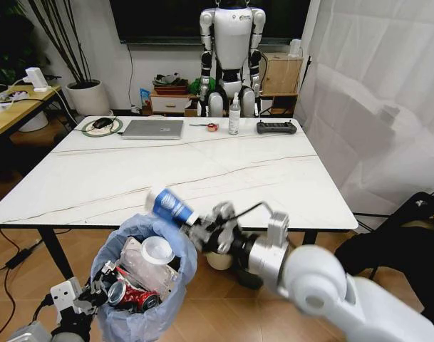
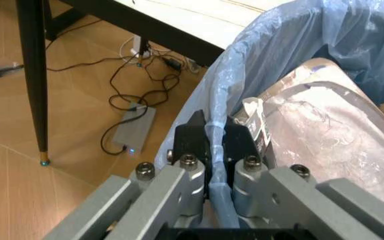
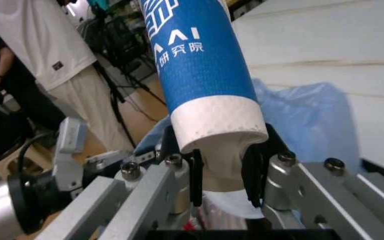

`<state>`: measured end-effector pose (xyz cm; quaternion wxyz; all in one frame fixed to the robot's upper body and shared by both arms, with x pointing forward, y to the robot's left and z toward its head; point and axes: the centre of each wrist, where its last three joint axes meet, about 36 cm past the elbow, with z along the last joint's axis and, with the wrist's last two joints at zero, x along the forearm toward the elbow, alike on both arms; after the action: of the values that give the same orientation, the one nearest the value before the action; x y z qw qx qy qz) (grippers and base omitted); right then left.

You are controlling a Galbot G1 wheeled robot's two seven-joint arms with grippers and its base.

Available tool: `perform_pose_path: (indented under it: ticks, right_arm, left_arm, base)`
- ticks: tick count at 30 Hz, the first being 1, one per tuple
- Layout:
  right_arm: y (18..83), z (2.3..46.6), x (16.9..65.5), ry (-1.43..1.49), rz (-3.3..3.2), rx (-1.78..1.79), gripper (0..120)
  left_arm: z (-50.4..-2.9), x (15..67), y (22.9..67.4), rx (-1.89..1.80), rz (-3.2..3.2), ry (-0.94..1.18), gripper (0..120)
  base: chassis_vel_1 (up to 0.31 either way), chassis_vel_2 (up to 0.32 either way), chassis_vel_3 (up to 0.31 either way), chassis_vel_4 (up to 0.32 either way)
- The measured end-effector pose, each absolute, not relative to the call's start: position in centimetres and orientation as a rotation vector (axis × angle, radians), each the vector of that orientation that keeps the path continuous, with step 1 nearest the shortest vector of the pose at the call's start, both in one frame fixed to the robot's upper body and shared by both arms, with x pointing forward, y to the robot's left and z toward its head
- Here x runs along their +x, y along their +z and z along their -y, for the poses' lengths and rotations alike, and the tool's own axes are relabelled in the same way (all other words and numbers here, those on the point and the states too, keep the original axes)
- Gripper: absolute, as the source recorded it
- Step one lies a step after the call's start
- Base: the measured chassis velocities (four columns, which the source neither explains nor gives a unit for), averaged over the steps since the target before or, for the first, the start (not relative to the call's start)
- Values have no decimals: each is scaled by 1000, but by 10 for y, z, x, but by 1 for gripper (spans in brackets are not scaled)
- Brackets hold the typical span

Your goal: Pick up the trash bin and place the trash from the table into it.

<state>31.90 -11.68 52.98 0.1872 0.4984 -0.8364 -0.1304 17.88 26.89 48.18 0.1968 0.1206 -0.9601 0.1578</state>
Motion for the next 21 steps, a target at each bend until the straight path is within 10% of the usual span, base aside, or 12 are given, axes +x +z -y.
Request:
perform_pose_path:
  ticks: [21]
  right_arm:
    - [484,82,290,-362,2213,1426,23]
  left_arm:
    - [-267,182,483,341,2691,466,0]
  base:
    - [0,0,0,0]
